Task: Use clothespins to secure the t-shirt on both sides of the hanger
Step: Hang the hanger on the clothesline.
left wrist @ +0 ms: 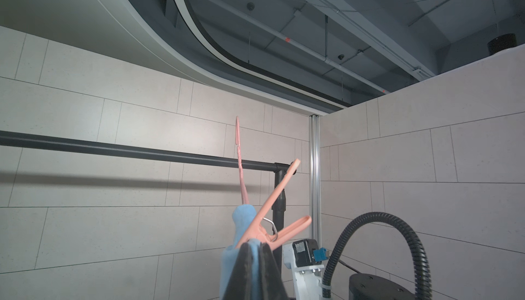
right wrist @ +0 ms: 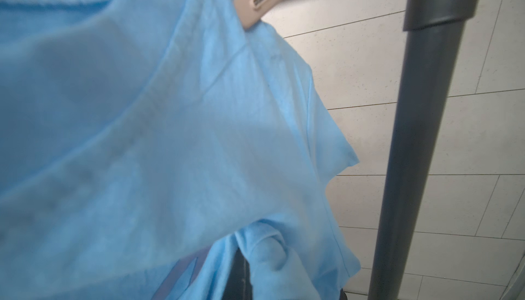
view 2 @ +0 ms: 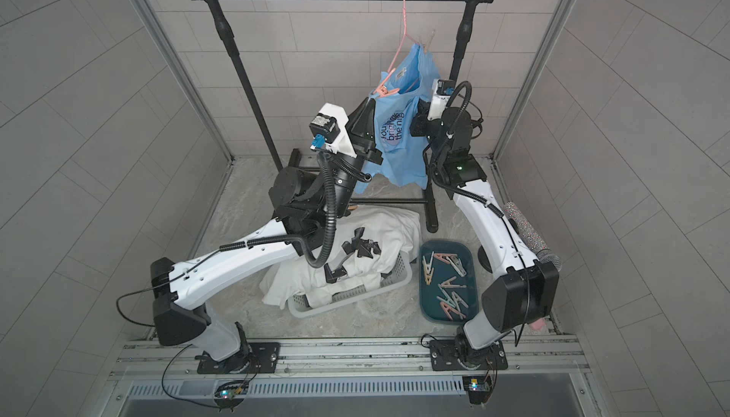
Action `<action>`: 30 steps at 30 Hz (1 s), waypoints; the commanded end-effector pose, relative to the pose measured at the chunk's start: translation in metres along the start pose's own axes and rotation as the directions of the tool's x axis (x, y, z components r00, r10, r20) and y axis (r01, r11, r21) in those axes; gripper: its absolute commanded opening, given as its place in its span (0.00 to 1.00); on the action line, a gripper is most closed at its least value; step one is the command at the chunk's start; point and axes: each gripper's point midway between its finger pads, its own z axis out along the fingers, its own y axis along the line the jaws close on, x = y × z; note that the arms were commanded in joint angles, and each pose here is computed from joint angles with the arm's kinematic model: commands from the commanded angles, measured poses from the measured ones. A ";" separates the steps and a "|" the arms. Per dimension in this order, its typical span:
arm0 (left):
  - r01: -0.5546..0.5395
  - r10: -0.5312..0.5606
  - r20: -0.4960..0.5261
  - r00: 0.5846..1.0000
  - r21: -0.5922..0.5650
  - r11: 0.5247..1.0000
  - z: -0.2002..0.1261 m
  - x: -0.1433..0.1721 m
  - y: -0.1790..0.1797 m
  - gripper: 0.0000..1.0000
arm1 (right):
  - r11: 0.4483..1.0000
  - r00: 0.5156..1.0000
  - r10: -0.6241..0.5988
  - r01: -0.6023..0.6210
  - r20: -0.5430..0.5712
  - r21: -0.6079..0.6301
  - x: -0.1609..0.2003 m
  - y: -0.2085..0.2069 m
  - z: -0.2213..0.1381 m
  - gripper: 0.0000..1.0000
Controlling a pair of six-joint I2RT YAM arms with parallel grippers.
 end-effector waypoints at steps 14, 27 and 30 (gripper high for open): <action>0.011 -0.010 0.057 0.998 -0.029 1.000 0.024 -0.011 -0.007 0.00 | 0.999 0.998 0.046 -0.044 0.046 -0.032 -0.019 0.001 0.001 0.00; -0.010 0.011 0.015 1.000 -0.048 0.999 0.046 0.003 -0.014 0.00 | 0.997 0.998 0.069 -0.069 0.007 -0.034 -0.007 -0.001 0.006 0.00; -0.027 0.027 -0.009 1.000 -0.052 0.998 0.049 0.013 -0.014 0.00 | 0.997 0.998 0.069 -0.070 -0.011 -0.028 0.001 -0.004 0.007 0.00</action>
